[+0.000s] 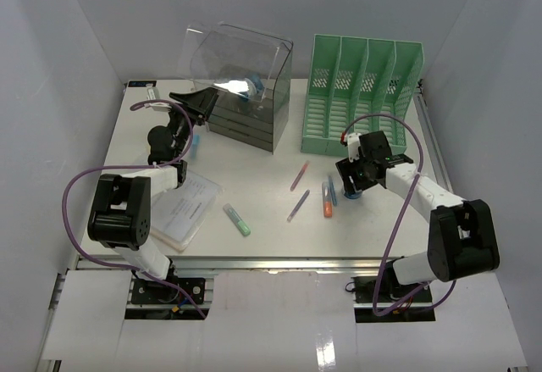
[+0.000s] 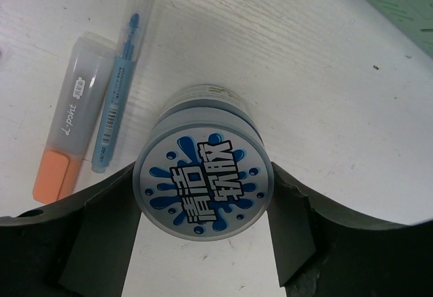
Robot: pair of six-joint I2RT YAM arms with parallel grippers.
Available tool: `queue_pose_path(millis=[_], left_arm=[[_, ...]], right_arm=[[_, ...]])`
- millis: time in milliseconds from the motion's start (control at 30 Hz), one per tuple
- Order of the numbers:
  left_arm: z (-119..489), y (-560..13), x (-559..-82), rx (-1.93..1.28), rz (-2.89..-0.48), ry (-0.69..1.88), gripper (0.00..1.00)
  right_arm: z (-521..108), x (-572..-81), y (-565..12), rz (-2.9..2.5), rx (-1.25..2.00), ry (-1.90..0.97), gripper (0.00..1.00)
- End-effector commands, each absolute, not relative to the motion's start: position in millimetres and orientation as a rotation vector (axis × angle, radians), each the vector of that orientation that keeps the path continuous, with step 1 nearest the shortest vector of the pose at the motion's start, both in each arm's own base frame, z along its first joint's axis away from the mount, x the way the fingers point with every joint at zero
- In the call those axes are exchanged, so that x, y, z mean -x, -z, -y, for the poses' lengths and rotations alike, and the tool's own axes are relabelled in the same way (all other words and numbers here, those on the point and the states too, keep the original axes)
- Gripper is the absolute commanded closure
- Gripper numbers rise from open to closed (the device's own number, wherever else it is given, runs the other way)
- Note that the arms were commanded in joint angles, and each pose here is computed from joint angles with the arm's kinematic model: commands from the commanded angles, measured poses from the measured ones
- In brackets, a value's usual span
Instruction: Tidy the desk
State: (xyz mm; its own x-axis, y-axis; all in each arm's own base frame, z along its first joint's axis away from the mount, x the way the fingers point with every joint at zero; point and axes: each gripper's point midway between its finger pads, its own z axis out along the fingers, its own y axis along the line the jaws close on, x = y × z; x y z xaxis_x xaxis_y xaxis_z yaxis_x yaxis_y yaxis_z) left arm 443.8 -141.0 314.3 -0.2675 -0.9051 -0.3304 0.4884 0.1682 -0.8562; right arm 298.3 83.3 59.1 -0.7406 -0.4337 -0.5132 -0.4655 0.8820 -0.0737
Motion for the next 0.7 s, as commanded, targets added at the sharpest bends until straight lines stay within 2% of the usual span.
queue_pose_path(millis=[0, 133, 233, 467, 667], left_arm=[[140, -337, -440, 0.428, -1.142, 1.449, 0.19], [140, -341, -440, 0.423, -1.138, 1.455, 0.19], [141, -342, -441, 0.420, -1.140, 1.457, 0.20], [141, -351, -441, 0.409, -1.132, 1.455, 0.20], [143, -359, -441, 0.384, -1.150, 1.438, 0.20]], right_arm=[[-81, -306, -70, -2.416, 0.725, -0.042, 0.49], [-88, -307, -82, -2.344, 0.842, -0.069, 0.82], [-100, -308, -114, -2.197, 1.002, -0.107, 0.92], [-168, -270, -194, -1.788, 1.527, -0.395, 0.92], [-245, -255, -227, -1.497, 1.818, -0.379, 0.92]])
